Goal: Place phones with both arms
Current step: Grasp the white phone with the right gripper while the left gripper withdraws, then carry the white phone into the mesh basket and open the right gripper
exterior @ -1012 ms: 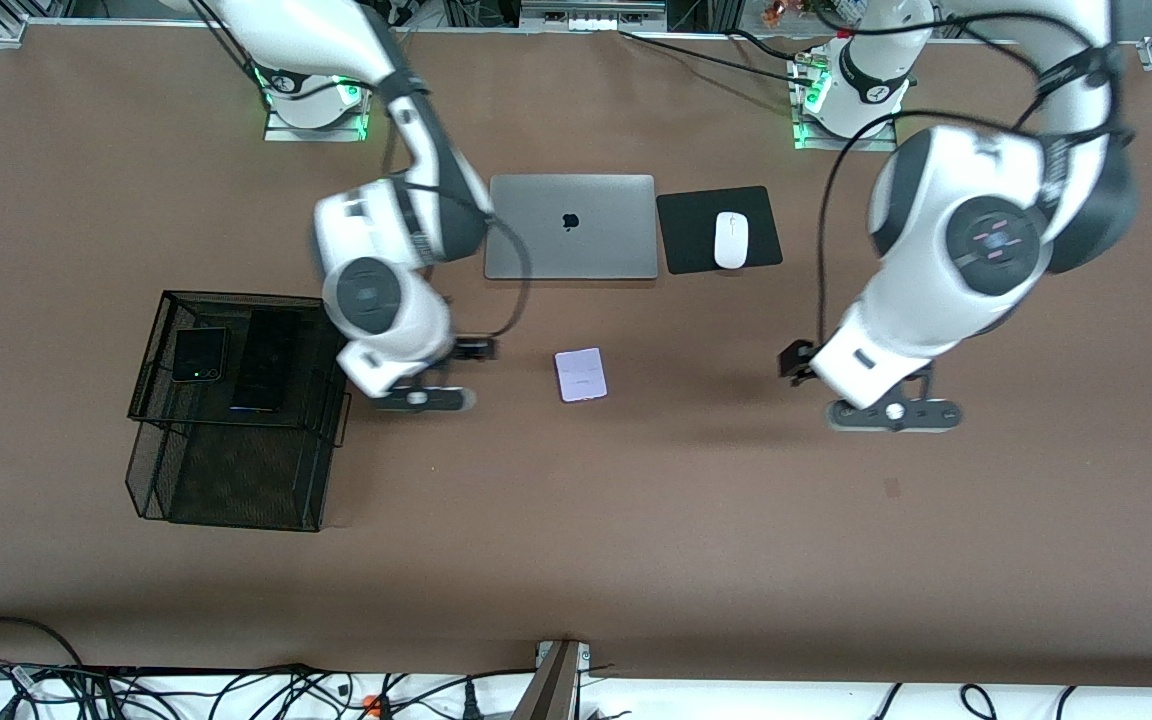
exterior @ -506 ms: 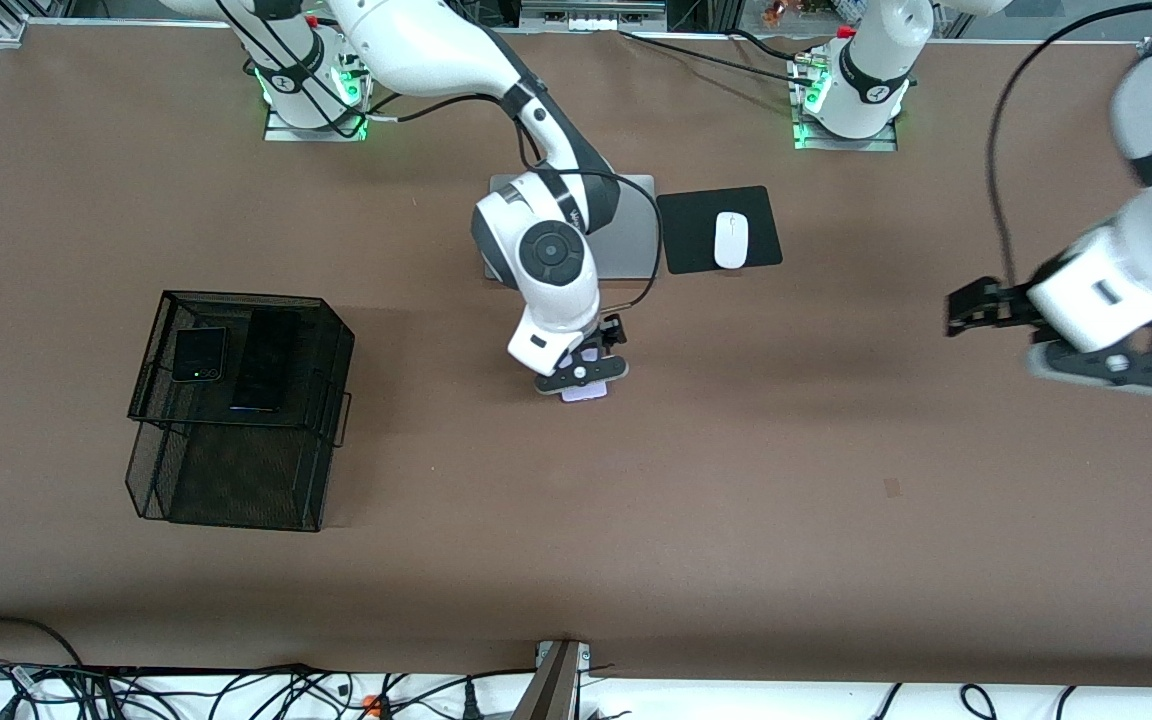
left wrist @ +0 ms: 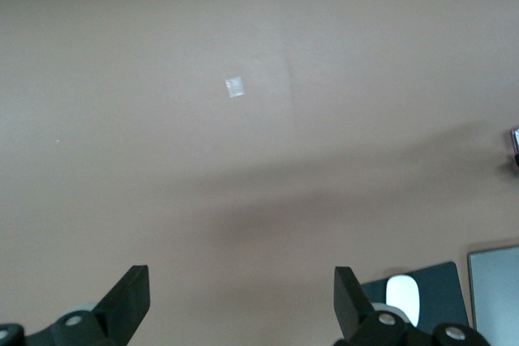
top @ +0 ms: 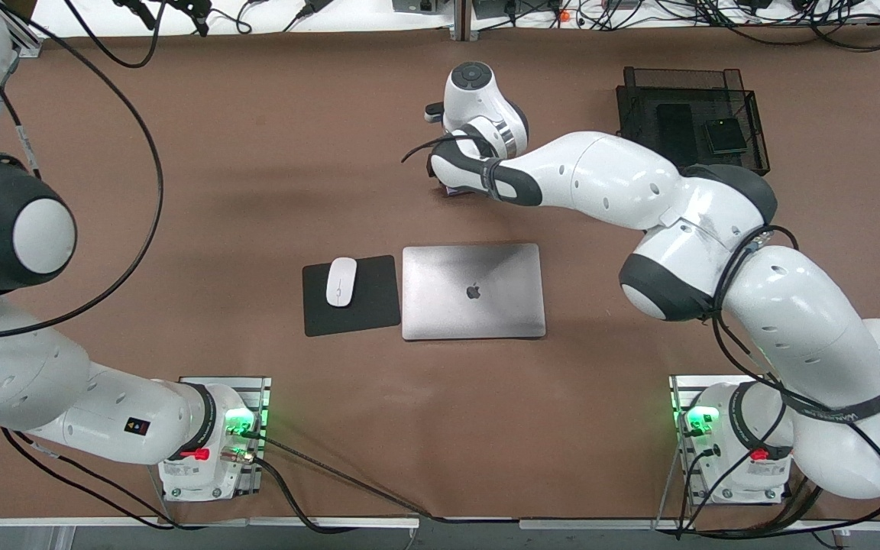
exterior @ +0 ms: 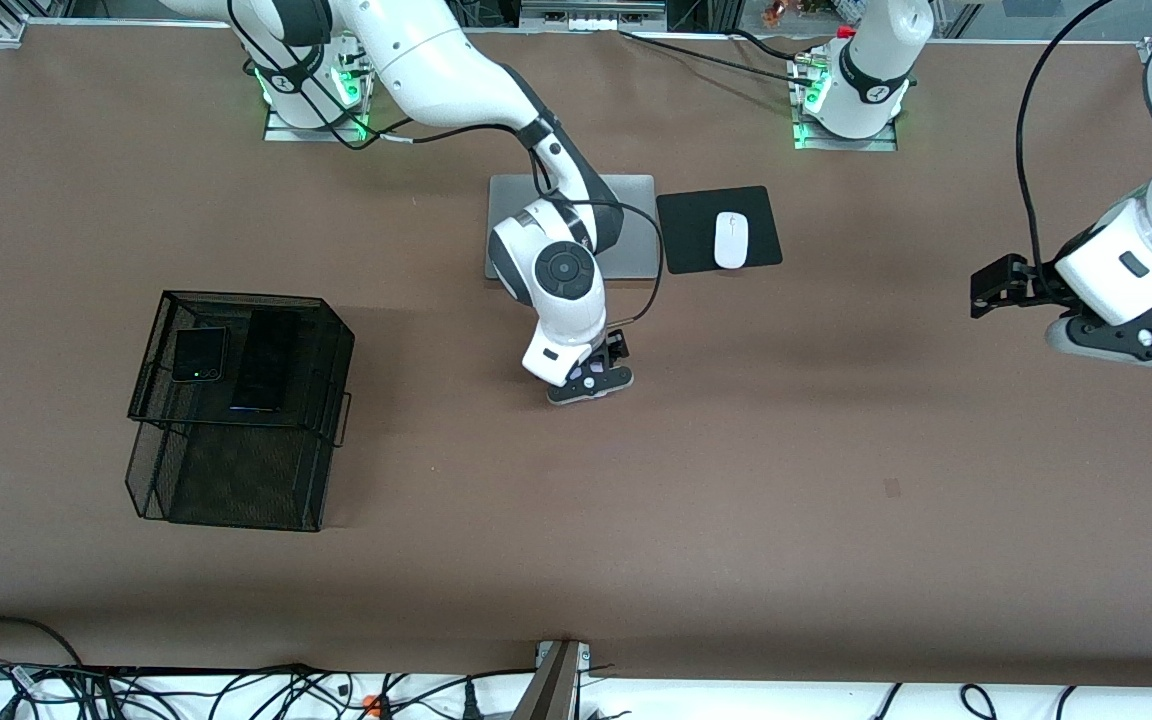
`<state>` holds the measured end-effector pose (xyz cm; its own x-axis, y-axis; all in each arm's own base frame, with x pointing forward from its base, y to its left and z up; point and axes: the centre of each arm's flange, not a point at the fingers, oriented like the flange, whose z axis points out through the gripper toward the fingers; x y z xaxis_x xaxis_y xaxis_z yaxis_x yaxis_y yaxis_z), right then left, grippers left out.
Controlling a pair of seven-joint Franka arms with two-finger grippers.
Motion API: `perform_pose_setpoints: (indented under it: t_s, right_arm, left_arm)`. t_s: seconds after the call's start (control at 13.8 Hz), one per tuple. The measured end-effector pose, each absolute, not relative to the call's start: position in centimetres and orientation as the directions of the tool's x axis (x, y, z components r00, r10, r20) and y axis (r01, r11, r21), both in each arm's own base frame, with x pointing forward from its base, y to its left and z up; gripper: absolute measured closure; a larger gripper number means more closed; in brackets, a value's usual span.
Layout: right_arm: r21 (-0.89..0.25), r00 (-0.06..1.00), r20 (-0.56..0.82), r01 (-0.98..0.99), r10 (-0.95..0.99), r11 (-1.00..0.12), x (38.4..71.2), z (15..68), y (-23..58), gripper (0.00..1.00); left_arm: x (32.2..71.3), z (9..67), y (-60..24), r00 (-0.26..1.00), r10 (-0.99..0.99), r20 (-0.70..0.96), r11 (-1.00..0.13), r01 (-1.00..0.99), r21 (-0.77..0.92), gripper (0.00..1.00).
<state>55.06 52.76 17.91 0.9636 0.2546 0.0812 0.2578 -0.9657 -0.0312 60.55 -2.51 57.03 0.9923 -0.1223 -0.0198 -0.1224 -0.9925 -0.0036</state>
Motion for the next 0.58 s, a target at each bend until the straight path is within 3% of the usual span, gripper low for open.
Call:
perform_pose_setpoints:
  t_s: [0.14,0.36,0.58]
  right_arm:
    - [-0.029,0.962,0.093,0.258,0.255,-0.966,55.1,16.8,52.7,0.00]
    - [-0.030,0.962,0.101,0.259,0.255,-0.965,55.2,16.9,52.8,0.13]
    - [-0.030,0.964,0.092,0.254,0.251,-0.967,55.4,17.8,53.0,0.15]
  left_arm:
    - [58.8,57.2,0.3,0.997,-0.081,0.010,-0.997,-0.081,0.009,0.00]
    - [56.1,58.4,1.3,0.997,-0.072,0.030,-0.997,-0.072,0.025,0.00]
    - [55.0,58.7,0.9,0.996,-0.081,0.036,-0.996,-0.082,0.019,0.00]
